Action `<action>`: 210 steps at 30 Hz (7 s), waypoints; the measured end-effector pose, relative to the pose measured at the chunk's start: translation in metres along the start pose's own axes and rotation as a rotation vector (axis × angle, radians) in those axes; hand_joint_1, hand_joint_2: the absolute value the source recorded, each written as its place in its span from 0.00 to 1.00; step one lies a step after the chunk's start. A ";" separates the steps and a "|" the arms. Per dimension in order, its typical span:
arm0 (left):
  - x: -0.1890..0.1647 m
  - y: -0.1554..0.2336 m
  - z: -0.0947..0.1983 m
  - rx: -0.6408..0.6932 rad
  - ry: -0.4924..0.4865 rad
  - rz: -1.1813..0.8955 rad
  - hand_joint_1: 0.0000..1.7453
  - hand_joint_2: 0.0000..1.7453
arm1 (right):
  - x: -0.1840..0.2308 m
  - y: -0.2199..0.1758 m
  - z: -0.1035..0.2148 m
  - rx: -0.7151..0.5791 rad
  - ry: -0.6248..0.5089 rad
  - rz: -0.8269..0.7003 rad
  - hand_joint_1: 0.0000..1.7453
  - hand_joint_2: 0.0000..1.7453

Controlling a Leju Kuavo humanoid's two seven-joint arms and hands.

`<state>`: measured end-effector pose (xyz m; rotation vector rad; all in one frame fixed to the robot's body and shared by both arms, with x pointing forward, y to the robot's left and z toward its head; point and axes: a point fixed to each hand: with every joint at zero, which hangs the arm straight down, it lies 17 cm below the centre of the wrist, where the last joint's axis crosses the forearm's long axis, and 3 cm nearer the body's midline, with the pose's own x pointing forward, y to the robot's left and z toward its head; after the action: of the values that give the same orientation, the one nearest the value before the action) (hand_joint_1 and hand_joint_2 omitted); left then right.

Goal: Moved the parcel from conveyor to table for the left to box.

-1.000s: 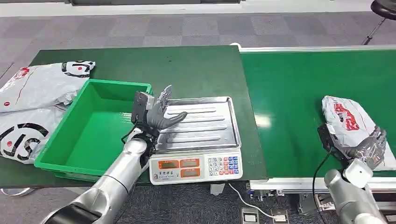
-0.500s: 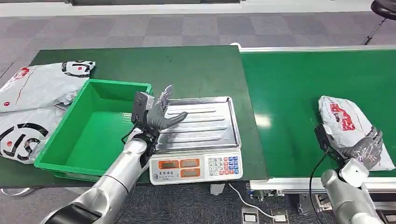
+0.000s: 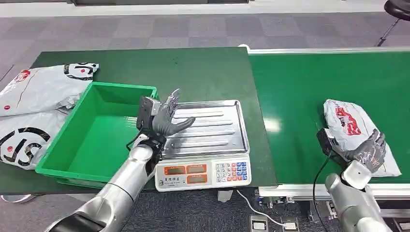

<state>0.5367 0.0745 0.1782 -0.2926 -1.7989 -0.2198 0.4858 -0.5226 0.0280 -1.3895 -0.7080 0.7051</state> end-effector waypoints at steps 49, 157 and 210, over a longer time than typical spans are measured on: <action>0.008 0.007 0.010 0.019 -0.024 -0.011 0.00 1.00 | 0.033 0.025 0.020 0.098 -0.009 0.105 0.00 1.00; 0.009 0.025 0.002 -0.001 -0.023 -0.005 0.00 1.00 | 0.056 0.107 0.067 0.756 -0.177 -0.317 1.00 1.00; 0.016 0.023 -0.005 0.014 -0.028 -0.010 0.00 1.00 | 0.235 -0.189 0.033 -0.090 -0.610 -0.683 1.00 1.00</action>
<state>0.5451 0.0960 0.1950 -0.2777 -1.8295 -0.2114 0.6078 -0.3270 0.2255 -0.8992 -1.6142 0.5386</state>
